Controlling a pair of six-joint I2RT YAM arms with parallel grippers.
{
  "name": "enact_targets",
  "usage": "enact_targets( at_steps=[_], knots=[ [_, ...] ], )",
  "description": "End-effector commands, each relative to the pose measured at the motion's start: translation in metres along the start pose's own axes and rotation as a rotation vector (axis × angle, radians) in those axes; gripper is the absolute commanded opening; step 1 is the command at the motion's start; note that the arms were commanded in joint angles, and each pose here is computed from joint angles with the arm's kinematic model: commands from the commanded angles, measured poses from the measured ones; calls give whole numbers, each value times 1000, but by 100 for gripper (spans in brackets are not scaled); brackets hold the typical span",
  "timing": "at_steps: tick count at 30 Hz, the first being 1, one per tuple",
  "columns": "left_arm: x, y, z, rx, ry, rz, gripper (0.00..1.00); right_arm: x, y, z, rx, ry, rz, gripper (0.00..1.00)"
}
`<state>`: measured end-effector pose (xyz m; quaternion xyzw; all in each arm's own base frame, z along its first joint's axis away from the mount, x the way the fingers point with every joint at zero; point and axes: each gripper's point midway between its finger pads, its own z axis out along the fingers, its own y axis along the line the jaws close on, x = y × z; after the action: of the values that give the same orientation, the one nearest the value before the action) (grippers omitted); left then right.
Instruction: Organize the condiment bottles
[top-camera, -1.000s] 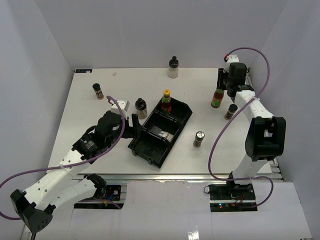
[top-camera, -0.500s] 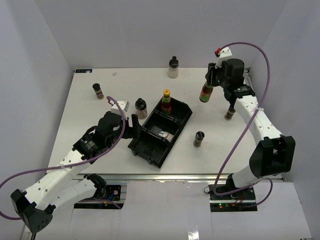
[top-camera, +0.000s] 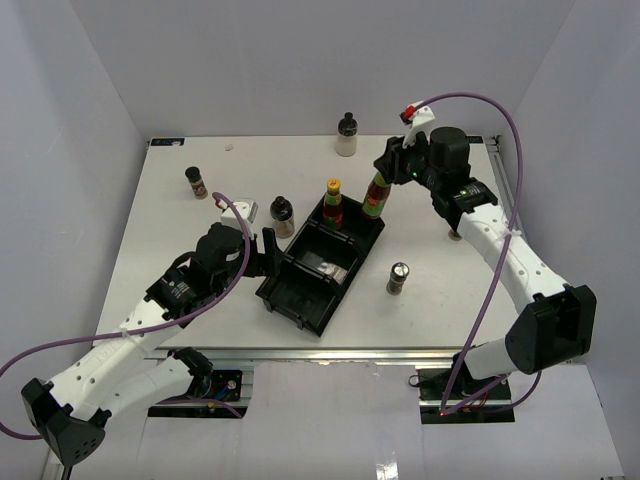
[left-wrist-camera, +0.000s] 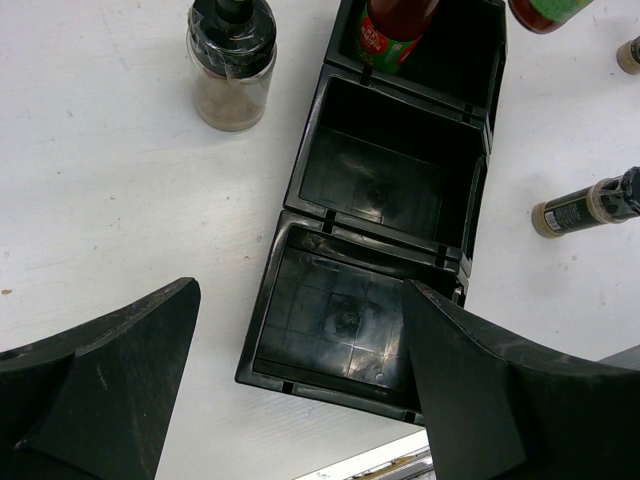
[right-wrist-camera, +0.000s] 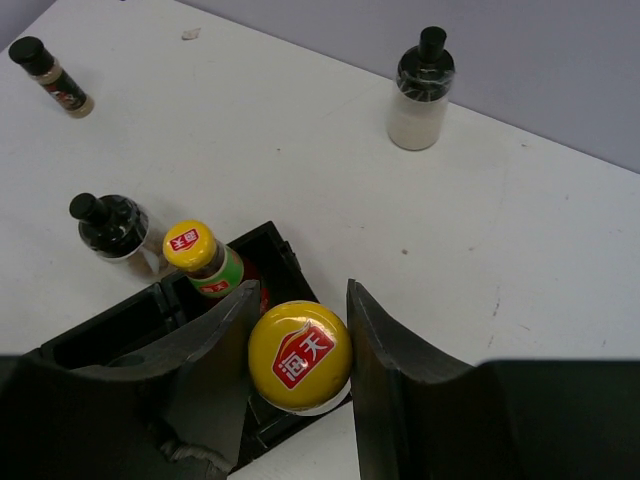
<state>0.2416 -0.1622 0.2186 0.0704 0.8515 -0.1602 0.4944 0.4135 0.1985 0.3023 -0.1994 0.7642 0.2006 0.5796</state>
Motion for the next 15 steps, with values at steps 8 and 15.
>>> enact_targets(
  at_steps=[8,15],
  knots=[
    [-4,1,-1,-5,-16,-7,93,-44,39,13,-72,-183,-45,8],
    [-7,1,-3,-9,-24,-3,93,-30,51,25,-75,-174,-73,8]
  ],
)
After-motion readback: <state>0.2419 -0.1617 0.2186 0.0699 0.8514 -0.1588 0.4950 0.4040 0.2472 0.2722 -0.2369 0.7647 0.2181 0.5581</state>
